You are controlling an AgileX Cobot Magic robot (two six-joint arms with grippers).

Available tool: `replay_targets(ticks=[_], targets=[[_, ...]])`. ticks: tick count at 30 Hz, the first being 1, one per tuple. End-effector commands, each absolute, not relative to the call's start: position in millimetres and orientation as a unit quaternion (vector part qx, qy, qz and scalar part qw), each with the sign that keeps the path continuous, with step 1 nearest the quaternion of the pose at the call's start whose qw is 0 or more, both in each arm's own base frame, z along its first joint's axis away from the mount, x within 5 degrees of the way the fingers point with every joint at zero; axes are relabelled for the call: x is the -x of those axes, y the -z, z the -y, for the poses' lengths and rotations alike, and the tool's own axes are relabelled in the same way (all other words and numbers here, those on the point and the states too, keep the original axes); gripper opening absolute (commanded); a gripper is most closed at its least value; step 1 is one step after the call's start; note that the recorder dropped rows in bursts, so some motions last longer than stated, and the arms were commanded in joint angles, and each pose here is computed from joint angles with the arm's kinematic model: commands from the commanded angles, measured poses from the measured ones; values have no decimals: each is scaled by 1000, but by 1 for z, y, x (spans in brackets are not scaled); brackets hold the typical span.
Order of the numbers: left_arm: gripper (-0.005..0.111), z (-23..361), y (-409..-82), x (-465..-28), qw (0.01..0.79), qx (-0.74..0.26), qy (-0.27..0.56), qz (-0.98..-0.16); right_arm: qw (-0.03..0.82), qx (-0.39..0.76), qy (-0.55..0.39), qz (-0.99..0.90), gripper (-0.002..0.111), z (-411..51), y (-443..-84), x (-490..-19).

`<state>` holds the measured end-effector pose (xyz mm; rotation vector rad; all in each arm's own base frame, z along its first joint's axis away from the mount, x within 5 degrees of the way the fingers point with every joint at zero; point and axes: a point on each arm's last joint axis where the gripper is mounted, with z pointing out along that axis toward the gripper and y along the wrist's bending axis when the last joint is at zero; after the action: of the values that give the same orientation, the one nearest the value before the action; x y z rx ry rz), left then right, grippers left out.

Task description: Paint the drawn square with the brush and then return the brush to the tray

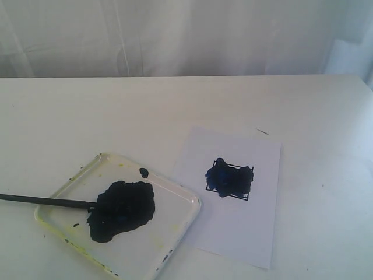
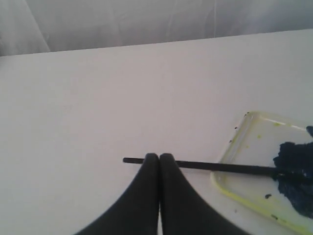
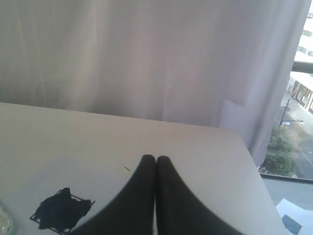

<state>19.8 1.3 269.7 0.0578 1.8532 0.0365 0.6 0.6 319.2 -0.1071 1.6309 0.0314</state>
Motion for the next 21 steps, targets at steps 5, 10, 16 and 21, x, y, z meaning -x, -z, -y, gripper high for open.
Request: replay_targets(ticks=[5,10,16,21], targets=[[0,2,-231,-47,665,-5,18,-747,742,42,-12,-669,0,-3,-271,-39],[0,2,-189,-56,652,-14,8,-758,723,47,-7,-689,0,-4,-236,-50],[0,2,-179,-55,628,-48,-22,-777,709,60,5,-703,0,-4,-206,-56],[0,2,-180,-56,629,-45,-20,-776,671,73,14,-738,0,-4,-196,-56]])
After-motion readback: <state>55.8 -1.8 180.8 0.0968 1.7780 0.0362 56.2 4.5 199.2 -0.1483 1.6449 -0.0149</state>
